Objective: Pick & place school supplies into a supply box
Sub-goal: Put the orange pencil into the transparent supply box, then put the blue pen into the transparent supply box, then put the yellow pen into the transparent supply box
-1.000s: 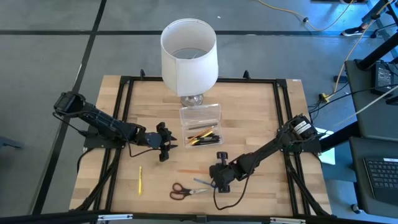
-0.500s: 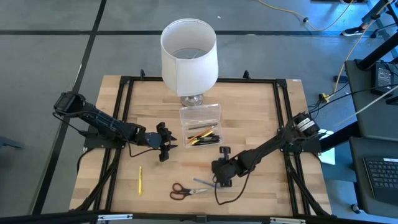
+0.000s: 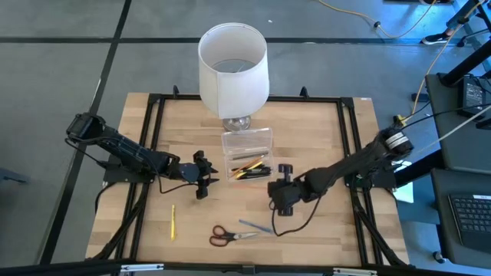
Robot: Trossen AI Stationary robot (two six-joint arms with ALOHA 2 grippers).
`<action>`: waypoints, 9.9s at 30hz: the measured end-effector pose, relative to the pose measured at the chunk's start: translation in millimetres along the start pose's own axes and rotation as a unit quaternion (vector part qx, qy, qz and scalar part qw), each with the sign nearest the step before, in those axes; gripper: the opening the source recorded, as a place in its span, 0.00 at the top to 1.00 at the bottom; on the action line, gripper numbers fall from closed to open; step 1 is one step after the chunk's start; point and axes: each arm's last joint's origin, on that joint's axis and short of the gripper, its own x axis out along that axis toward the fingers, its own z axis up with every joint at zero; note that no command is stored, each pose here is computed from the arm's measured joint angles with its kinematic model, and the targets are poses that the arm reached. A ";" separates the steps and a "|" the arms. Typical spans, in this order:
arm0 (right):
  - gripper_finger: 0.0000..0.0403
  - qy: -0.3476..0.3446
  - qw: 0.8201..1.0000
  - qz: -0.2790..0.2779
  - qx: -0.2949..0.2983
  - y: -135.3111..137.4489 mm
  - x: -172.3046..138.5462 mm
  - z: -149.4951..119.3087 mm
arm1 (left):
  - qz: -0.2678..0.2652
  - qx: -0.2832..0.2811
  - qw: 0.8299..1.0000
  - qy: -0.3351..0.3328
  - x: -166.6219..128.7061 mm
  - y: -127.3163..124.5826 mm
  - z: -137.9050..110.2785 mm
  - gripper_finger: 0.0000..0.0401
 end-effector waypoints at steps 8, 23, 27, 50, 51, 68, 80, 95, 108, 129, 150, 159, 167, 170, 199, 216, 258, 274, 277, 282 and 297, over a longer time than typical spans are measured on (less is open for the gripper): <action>0.89 0.041 0.998 -0.058 0.002 -40.6 1.3 0.9 | -0.001 0.000 1.000 0.000 -0.1 -0.1 0.1 0.64; 0.89 0.057 0.997 -0.049 0.008 -82.9 39.1 11.3 | -0.001 0.000 1.000 0.000 -0.1 0.0 0.0 0.64; 0.89 0.052 0.998 -0.033 0.026 -87.4 40.7 13.1 | -0.001 0.000 1.000 0.001 -0.1 0.0 -0.1 0.64; 0.89 0.101 0.994 -0.029 0.023 -81.1 76.7 4.1 | 0.000 0.000 1.000 0.000 -0.1 0.0 0.0 0.64; 0.89 0.102 0.994 -0.029 0.018 -81.1 76.7 4.0 | -0.001 0.000 1.000 0.000 -0.1 0.0 0.0 0.64; 0.75 0.101 0.994 -0.038 0.027 -82.0 73.6 4.1 | 0.000 0.000 1.000 0.000 -0.1 0.0 0.0 0.64; 0.73 0.065 0.996 -0.033 0.045 -83.5 49.6 11.0 | 0.000 0.000 1.000 0.000 -0.1 0.0 0.0 0.64; 0.73 -0.068 0.996 0.056 -0.004 10.0 -0.4 14.8 | 0.016 -0.001 1.000 -0.006 -0.1 1.1 0.5 0.64; 0.73 -0.175 0.983 0.053 0.033 100.6 -17.2 -11.9 | 0.018 0.025 1.000 -0.006 -0.1 1.1 0.5 0.64; 0.61 -0.163 0.977 0.062 0.120 131.8 19.8 -30.2 | 0.011 0.025 1.000 -0.006 -0.1 0.7 0.7 0.64; 0.48 -0.139 0.983 0.055 0.108 146.5 43.9 -47.1 | -0.013 0.024 1.000 0.003 -0.1 -0.7 0.2 0.64; 0.54 -0.133 0.985 0.039 0.100 151.0 60.1 -54.7 | -0.013 0.024 1.000 0.003 0.0 -0.7 0.1 0.64; 0.70 -0.125 0.987 0.040 0.096 152.3 65.1 -56.9 | -0.013 0.024 1.000 0.003 0.0 -0.6 0.0 0.64; 0.77 -0.123 0.987 0.040 0.094 152.3 65.7 -57.2 | -0.013 0.025 1.000 0.004 0.0 -0.6 -0.1 0.64; 0.88 -0.113 0.987 -0.036 0.112 108.3 18.8 -40.3 | -0.012 0.026 1.000 0.008 0.0 -0.3 -0.9 0.64; 0.88 -0.054 0.994 -0.091 -0.035 2.2 18.1 9.1 | -0.015 0.027 0.999 0.009 0.0 -0.5 -1.0 0.64; 0.87 0.001 0.999 -0.024 -0.042 -89.9 76.5 25.0 | -0.036 -0.040 0.998 0.019 -0.1 -1.8 -1.4 0.64; 0.67 0.002 0.998 -0.049 -0.049 -87.7 55.1 24.4 | -0.053 -0.050 0.997 0.025 -0.9 -3.7 0.2 0.64; 0.67 -0.002 0.998 -0.038 -0.055 -77.8 39.3 23.3 | -0.095 -0.050 0.994 0.017 -6.8 -12.8 9.9 0.64; 0.67 -0.029 0.998 -0.028 -0.057 -63.6 17.7 16.5 | -0.054 0.009 0.997 0.050 -17.7 -26.0 24.5 0.64; 0.67 -0.105 0.989 -0.104 -0.002 -66.7 -7.3 -43.0 | 0.138 -0.298 0.904 0.274 -66.9 -45.3 16.1 0.64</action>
